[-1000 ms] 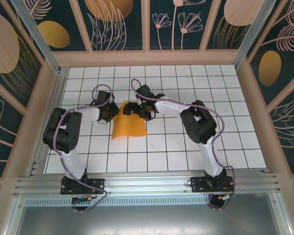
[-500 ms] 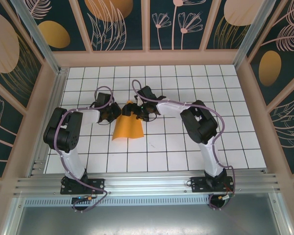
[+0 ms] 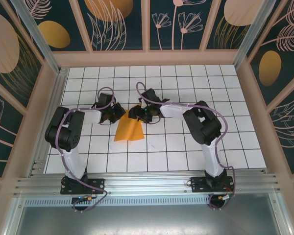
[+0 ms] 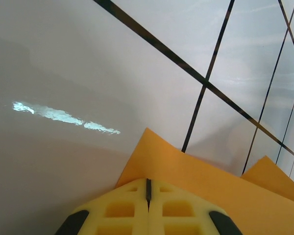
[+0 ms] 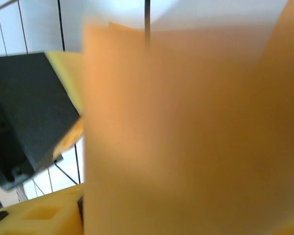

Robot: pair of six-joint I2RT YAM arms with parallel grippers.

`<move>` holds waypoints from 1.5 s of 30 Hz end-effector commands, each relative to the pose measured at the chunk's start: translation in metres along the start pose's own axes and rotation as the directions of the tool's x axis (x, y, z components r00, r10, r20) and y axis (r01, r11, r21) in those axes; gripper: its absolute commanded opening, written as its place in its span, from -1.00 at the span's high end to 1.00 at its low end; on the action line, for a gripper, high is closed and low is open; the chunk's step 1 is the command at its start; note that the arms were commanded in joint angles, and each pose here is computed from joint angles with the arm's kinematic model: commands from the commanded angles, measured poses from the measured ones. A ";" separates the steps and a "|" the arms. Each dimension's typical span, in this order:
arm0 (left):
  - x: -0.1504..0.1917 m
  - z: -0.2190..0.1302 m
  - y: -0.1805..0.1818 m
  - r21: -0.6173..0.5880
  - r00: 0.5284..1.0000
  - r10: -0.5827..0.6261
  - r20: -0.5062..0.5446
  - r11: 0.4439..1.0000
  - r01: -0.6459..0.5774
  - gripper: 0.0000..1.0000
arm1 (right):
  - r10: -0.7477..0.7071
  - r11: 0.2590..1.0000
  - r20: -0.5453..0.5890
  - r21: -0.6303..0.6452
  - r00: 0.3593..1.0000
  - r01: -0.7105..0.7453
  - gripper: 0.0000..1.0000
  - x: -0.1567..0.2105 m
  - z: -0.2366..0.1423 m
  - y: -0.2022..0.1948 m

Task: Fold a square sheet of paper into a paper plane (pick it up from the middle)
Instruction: First fold in half a square sheet of paper at the center of the table.

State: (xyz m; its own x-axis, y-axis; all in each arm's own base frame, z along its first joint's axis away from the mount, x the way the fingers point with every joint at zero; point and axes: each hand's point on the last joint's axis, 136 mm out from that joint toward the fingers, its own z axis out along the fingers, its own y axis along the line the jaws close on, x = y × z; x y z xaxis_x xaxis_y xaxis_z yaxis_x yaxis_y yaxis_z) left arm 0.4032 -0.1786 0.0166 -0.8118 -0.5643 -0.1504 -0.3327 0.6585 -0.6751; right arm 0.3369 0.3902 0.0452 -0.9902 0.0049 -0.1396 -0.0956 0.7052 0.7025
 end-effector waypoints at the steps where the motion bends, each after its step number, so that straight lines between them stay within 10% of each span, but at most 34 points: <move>1: -0.004 -0.012 -0.013 0.025 1.000 0.001 0.024 1.000 -0.002 0.84 | -0.009 0.991 0.041 -0.131 0.999 0.014 0.03 -0.009 -0.023 0.024; 26: 0.050 -0.106 -0.039 0.465 0.999 0.042 -0.005 0.884 -0.035 -0.42 | 0.051 0.843 -0.005 -0.536 0.999 -0.046 0.30 -0.017 -0.082 0.056; 35: 0.066 -0.125 -0.069 0.645 0.996 0.019 -0.083 0.763 0.039 -0.54 | 0.045 0.797 -0.017 -0.602 0.999 -0.046 0.30 -0.013 -0.099 0.073; 40: 0.069 -0.118 -0.064 0.620 0.995 0.017 -0.097 0.783 0.047 -0.59 | 0.043 0.775 -0.022 -0.630 0.999 -0.047 0.30 -0.012 -0.108 0.083; 45: 0.065 -0.123 -0.071 0.641 0.997 0.017 -0.078 0.767 0.038 -0.26 | 0.044 0.778 -0.028 -0.626 0.999 -0.052 0.30 -0.012 -0.107 0.082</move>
State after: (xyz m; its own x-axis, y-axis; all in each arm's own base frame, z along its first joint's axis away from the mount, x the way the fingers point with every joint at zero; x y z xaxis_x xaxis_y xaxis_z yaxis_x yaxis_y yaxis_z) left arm 0.3140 -0.1970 0.1295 -0.8503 -0.5210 -0.0739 -0.0347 0.1955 -0.9801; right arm 0.3352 0.3736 0.1580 -0.9982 0.0385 -0.0454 -0.0391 0.1516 0.9877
